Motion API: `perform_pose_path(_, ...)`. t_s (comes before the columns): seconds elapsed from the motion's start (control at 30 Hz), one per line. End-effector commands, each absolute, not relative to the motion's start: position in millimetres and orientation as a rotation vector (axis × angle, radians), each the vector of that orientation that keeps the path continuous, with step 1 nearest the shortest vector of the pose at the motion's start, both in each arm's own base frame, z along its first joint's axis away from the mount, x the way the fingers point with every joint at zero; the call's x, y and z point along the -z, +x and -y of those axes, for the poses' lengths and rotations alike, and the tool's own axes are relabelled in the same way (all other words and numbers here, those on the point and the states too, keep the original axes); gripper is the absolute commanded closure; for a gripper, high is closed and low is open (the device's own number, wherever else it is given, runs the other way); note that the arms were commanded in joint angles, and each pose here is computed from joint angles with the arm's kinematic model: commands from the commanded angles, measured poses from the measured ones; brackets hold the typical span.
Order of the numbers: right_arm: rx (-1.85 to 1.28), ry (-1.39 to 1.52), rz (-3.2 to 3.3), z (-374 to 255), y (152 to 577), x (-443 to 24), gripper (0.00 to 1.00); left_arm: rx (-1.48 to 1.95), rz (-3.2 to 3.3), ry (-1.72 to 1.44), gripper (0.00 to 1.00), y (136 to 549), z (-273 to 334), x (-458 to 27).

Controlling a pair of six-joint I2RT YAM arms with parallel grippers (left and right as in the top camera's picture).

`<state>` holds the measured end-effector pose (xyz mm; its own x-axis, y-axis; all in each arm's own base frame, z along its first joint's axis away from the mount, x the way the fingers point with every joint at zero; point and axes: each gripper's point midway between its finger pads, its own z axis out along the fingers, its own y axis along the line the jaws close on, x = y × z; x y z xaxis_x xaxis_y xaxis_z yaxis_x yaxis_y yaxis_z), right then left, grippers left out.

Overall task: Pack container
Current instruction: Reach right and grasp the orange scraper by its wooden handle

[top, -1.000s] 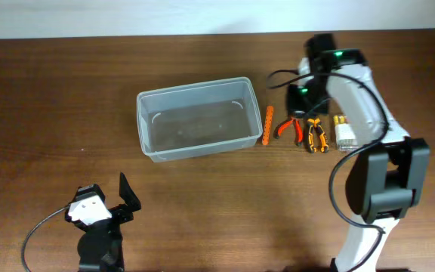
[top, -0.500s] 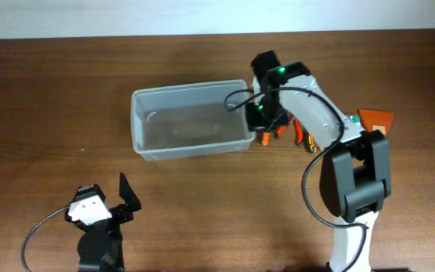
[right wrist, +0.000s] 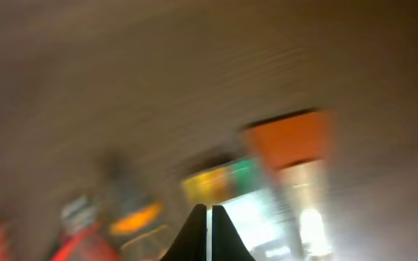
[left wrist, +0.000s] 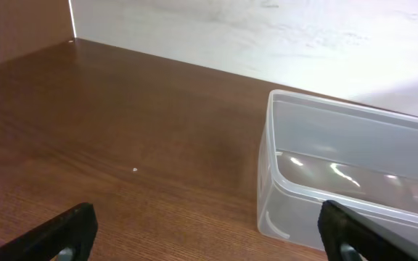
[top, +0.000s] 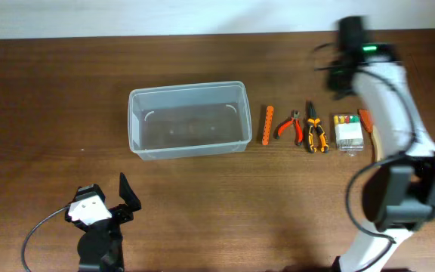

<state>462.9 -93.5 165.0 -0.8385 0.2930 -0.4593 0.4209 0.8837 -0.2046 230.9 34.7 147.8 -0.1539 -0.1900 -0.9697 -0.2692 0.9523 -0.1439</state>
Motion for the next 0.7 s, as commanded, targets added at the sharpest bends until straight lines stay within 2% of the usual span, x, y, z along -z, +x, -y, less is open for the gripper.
perform_pose_path(0.0, 0.433, 0.639, -2.705, 152.9, 438.3, -145.5, 0.96, -0.079, -1.738, -0.338, 0.01, 230.8, -34.4, -146.9)
perform_pose_path(0.03, 0.386, 0.678, -2.743, 159.8, 431.0, -132.3, 0.91, -0.079, -1.738, -0.338, 0.01, 230.8, -34.4, -146.9)
perform_pose_path(0.1, 0.244, 0.677, -2.861, 163.1, 414.6, -100.0, 0.75, -0.078, -1.738, -0.338, 0.01, 230.8, -34.4, -146.9)
perform_pose_path(0.17, 0.142, 0.637, -2.944, 159.0, 404.4, -78.4, 0.44, -0.079, -1.738, -0.338, 0.01, 230.8, -34.4, -146.9)
perform_pose_path(0.2, 0.141, 0.624, -2.969, 160.0, 400.8, -72.6, 0.34, -0.079, -1.738, -0.338, 0.01, 230.8, -34.4, -146.9)
perform_pose_path(0.27, 0.15, 0.524, -3.014, 160.7, 399.7, -62.7, 0.22, -0.079, -1.738, -0.338, 0.01, 230.8, -34.4, -146.9)
perform_pose_path(0.33, 0.156, 0.442, -3.041, 161.4, 400.0, -55.8, 0.21, -0.078, -1.738, -0.338, 0.01, 230.8, -34.4, -146.9)
perform_pose_path(0.47, 0.159, 0.463, -3.053, 170.6, 398.3, -41.8, 0.22, -0.079, -1.738, -0.338, 0.01, 230.8, -34.4, -146.9)
perform_pose_path(0.67, 0.108, 0.547, -3.078, 185.7, 387.2, -25.2, 0.33, -0.079, -1.738, -0.338, 0.01, 230.8, -34.4, -146.9)
